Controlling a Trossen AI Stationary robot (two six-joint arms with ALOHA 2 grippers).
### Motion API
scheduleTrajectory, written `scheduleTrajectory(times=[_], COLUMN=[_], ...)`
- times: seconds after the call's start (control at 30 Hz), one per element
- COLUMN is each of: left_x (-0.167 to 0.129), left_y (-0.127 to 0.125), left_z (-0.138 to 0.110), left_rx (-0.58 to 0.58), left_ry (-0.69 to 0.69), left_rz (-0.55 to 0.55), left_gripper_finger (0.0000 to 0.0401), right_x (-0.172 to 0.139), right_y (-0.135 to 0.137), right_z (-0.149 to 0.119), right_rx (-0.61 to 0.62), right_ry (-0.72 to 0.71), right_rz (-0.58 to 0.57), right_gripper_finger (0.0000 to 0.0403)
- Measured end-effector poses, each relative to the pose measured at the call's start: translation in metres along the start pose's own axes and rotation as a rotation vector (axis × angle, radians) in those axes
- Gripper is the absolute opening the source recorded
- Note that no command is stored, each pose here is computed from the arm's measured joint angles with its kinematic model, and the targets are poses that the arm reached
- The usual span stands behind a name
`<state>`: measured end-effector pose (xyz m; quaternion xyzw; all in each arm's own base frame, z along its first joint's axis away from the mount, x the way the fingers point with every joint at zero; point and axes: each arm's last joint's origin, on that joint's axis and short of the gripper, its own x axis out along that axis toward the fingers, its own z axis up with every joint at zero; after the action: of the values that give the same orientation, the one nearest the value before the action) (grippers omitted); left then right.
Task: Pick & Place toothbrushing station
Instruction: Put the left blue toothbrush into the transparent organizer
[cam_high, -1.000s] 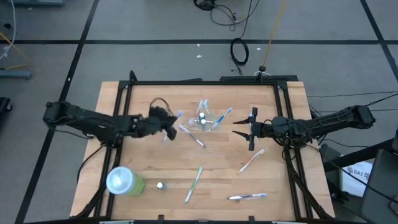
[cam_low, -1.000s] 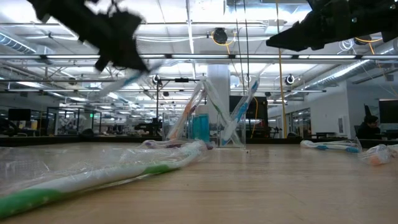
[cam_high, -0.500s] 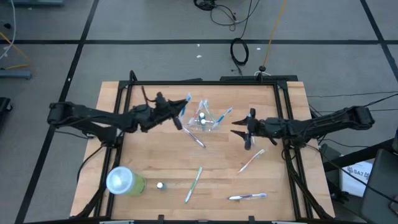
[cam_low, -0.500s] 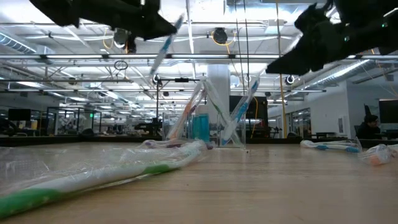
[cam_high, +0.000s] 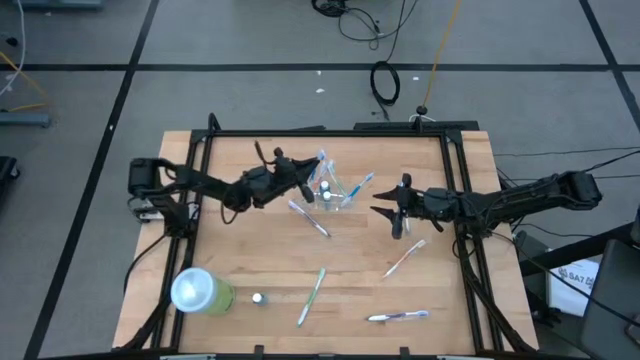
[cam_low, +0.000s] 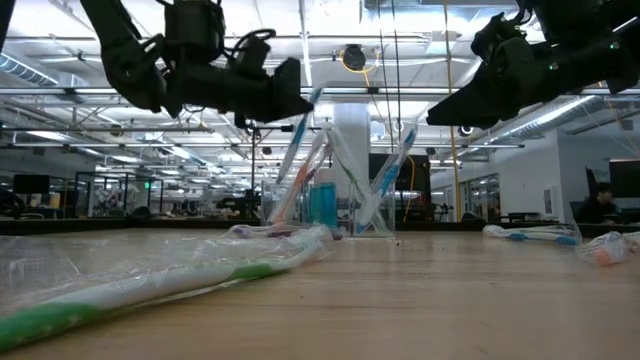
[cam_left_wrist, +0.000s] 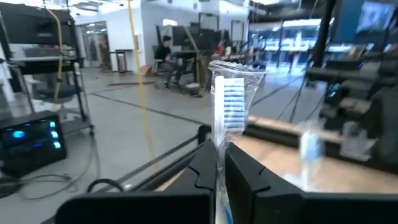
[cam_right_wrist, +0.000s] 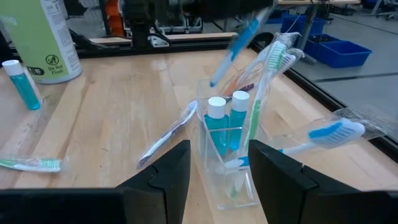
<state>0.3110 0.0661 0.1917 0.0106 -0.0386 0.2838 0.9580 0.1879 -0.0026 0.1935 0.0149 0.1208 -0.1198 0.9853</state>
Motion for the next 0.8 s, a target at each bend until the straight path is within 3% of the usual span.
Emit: scheduleTrajectory(times=[0.5,0.8], left_x=[-0.004,-0.008], left_y=[-0.007,-0.013], left_z=[-0.029,-0.033], left_rx=[0.029,0.057], left_ry=[0.210,0.259], left_rz=[0.052,0.046], left_gripper_finger=[0.0025,0.0026], right_x=[0.000,0.000], right_y=[0.000,0.000], right_z=[0.000,0.000], right_rx=[-0.028,-0.026], right_ry=[0.001,0.002], right_rz=[0.000,0.003], right_gripper_finger=[0.0155,0.0155])
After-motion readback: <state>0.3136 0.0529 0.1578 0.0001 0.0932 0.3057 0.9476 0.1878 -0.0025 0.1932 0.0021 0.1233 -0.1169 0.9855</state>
